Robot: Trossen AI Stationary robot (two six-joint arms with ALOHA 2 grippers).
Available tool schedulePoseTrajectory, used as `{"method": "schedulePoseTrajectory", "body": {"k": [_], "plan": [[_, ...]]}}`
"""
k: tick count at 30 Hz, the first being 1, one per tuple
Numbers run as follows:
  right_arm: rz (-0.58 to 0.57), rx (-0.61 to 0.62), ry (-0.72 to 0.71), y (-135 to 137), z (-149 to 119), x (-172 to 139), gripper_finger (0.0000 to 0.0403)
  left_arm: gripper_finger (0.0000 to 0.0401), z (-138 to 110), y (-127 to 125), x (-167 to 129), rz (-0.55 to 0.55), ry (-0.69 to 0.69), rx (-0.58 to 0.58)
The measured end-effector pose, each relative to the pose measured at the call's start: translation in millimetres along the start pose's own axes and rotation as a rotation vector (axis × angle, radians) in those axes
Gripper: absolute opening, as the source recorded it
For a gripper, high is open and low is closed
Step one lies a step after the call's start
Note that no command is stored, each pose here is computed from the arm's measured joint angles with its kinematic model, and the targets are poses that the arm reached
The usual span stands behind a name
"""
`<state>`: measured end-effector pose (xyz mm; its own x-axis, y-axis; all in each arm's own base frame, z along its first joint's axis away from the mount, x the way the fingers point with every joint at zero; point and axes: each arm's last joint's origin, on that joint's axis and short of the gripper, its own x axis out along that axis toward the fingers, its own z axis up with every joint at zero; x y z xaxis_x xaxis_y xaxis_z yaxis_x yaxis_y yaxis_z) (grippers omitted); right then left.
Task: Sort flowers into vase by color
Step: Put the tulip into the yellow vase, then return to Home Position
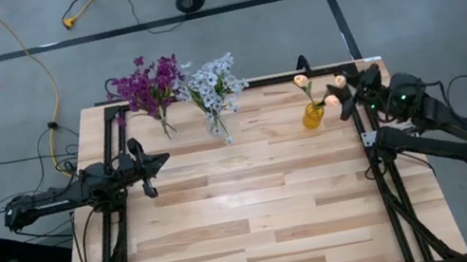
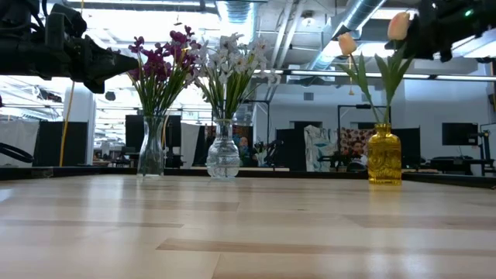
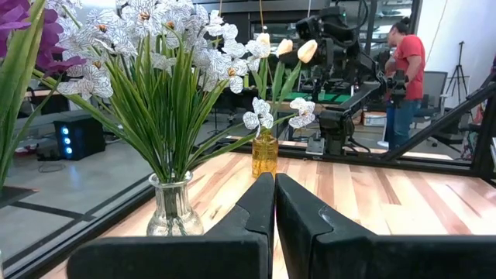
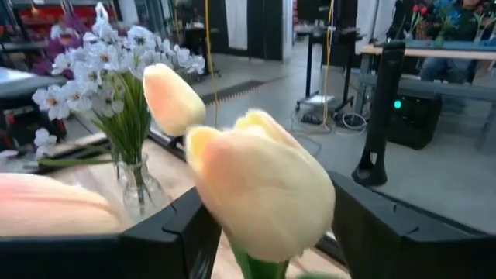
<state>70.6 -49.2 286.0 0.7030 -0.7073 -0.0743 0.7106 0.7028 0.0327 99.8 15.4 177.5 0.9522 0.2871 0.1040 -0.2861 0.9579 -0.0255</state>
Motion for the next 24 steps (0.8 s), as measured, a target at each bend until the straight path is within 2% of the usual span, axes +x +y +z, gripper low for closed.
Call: {"method": "schedulePoseTrajectory", "body": {"k": [3,11,16,20,24], "plan": [[-0.003,-0.004,0.060,-2,10,-10,0.0245,0.0000,0,0,0,0.000,0.000,0.000],[-0.019,0.083,0.192,-10,33,-42,0.0245,0.0000,0,0,0,0.000,0.000,-0.002],[0.003,0.155,0.211,-13,47,-60,0.0245,0.0000,0,0,0,0.000,0.000,-0.001],[0.106,0.211,0.165,-13,63,-72,0.0244,0.0000,0,0,0,0.000,0.000,0.002],[0.310,0.233,0.147,-7,69,-75,0.0231,0.0000,0,0,0,0.000,0.000,0.002]]}}
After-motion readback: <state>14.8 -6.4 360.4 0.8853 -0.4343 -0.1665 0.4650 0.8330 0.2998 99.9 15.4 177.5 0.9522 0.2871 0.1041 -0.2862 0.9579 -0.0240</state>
